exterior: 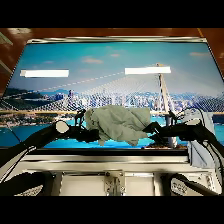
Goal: Fold the shirts.
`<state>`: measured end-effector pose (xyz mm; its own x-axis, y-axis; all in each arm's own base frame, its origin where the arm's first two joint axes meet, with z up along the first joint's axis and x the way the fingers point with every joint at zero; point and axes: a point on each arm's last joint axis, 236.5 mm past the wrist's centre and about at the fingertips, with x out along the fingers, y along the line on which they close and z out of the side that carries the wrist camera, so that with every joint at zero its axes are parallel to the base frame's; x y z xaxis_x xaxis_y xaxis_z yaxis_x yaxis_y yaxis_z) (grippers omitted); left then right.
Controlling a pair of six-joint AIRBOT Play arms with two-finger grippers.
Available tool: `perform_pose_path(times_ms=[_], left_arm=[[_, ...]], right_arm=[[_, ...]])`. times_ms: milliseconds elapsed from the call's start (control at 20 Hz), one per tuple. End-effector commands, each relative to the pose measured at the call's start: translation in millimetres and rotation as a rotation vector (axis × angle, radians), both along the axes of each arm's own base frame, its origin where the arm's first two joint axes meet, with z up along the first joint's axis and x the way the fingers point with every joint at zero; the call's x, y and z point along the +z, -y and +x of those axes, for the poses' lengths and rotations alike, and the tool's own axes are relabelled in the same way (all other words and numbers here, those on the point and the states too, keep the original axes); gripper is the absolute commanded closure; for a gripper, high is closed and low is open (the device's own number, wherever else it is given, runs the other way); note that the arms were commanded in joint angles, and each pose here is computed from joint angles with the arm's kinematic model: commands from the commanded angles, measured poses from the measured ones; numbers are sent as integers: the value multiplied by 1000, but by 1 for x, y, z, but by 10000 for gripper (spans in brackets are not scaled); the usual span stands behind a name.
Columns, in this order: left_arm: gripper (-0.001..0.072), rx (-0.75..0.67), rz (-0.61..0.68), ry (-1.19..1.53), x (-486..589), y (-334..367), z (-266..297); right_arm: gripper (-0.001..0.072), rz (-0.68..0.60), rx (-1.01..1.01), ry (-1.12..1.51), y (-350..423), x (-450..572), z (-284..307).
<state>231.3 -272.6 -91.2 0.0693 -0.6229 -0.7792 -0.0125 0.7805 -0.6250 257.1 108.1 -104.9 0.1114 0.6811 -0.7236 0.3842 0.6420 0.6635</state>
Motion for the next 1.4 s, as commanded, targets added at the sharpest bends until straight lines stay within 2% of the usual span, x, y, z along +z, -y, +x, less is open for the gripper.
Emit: perform_pose_path(times_ms=[0, 50, 100, 300, 400, 550, 700, 800, 900, 1050, 1250, 1350], left_arm=[[669, -6, -1, 45, 10, -4, 6], [669, -2, 4, 62, 14, -9, 10], [670, 2, 8, 79, 19, -15, 16], [671, -55, 84, 279, 81, -56, 54], [671, -65, 148, 527, 171, -84, 86], [671, 94, 161, 1034, 385, -131, 102], [671, 263, 168, 1439, 561, -177, 43], [670, 345, 227, 1605, 623, -201, 0], [670, 388, 302, 1663, 643, -217, -22], [670, 385, 412, 1597, 625, -232, -27], [670, 368, 491, 1501, 600, -243, -20], [670, 373, 512, 1487, 595, -247, -14]], right_arm=[[284, 16, -58, 26, -25, -8, 19], [532, 27, -56, 37, -28, -5, 21], [642, 55, -35, 58, -34, 2, 23], [645, 154, 206, 295, -51, 77, 42], [646, 122, 282, 541, -51, 154, 69], [646, -52, 270, 1045, -40, 325, 102], [646, -306, 92, 1533, -11, 511, 80], [646, -433, -25, 1698, 8, 586, 46], [646, -507, -98, 1719, 22, 611, 21], [645, -561, -105, 1558, 34, 583, 8], [645, -594, 45, 1153, 41, 488, -4], [645, -595, 142, 840, 50, 423, -21]])
